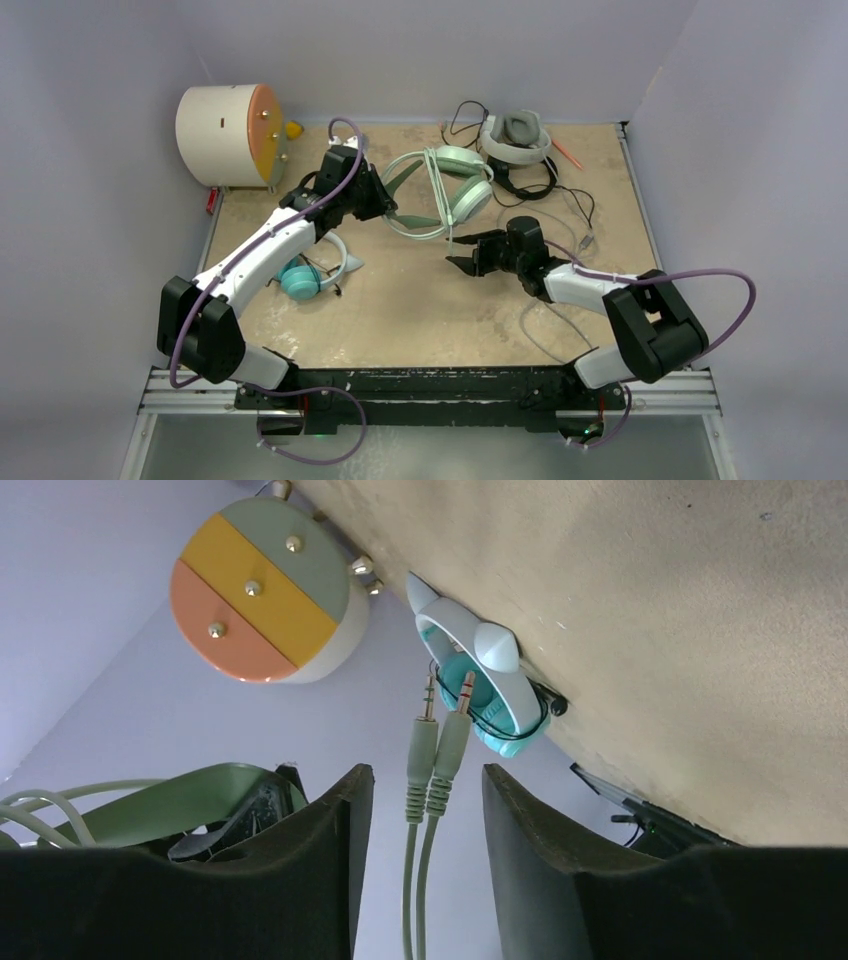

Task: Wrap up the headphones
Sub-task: Wrap the headphones cable around the headphones.

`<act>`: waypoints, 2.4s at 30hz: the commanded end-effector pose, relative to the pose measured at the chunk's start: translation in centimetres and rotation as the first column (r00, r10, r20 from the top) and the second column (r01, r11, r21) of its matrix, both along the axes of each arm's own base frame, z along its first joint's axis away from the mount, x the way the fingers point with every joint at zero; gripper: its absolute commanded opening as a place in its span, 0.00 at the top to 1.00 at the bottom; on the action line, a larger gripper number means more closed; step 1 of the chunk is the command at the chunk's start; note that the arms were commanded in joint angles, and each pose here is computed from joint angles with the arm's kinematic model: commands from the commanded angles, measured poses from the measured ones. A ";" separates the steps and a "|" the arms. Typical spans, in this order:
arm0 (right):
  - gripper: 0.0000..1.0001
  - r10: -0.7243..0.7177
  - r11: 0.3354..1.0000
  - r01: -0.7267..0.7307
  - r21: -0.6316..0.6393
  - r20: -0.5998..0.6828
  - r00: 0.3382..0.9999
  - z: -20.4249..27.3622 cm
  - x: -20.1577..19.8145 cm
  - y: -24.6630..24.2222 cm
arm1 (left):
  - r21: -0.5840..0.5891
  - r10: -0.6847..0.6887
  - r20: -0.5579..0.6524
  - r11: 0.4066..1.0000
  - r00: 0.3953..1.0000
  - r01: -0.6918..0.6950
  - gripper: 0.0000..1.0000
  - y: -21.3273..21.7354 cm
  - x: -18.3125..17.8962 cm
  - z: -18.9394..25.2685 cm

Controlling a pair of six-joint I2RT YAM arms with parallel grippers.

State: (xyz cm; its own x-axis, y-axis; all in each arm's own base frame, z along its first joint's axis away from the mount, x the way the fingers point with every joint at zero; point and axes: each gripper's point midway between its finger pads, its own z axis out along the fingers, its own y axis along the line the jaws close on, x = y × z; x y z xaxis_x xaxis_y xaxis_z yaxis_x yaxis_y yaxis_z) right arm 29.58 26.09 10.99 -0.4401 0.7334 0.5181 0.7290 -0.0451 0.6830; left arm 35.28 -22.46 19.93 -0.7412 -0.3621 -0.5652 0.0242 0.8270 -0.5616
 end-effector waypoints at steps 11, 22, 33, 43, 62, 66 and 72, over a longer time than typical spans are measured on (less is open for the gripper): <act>0.88 0.053 0.998 -0.053 -0.038 0.008 0.999 0.1 0.2 0.5 | -0.080 -0.053 0.166 0.995 0.985 0.067 1.00 -1.2 0.7 5.8; 0.80 0.103 0.993 -0.101 -0.055 0.047 0.994 -0.1 0.7 1.2 | -0.043 -0.083 0.175 0.995 0.981 0.092 1.00 -0.8 0.3 5.8; 0.56 0.129 0.990 -0.125 -0.068 0.058 0.990 -0.2 0.1 1.2 | -0.054 -0.094 0.190 0.993 0.977 0.106 1.00 -1.2 0.4 6.9; 0.56 0.167 0.984 -0.164 -0.068 0.039 0.985 -1.2 -1.1 1.7 | -0.056 -0.096 0.194 0.992 0.976 0.109 1.00 -1.3 0.6 7.1; 1.00 0.199 0.974 -0.185 -0.130 0.107 0.974 -1.3 0.8 1.5 | -0.052 -0.281 0.134 0.956 0.950 0.290 1.00 -2.4 -2.8 5.1; 1.00 0.245 0.961 -0.204 -0.186 0.241 0.939 -0.6 2.4 1.8 | -0.112 -0.404 0.111 0.903 0.908 0.416 1.00 -3.7 -5.3 4.5; 1.00 0.232 0.966 -0.139 -0.217 0.495 0.838 0.7 4.0 1.3 | -0.145 -0.483 0.093 0.859 0.871 0.492 1.00 -4.0 -7.5 3.8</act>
State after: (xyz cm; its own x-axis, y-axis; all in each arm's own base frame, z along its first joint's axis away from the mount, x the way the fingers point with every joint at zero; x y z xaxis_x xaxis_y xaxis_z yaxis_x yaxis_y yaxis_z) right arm 31.57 27.90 9.82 -0.7099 0.6579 0.2514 0.4844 0.1969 0.8524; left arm 30.10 -24.62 18.96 -0.8493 -0.0851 -0.5210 0.2815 0.7619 -0.5834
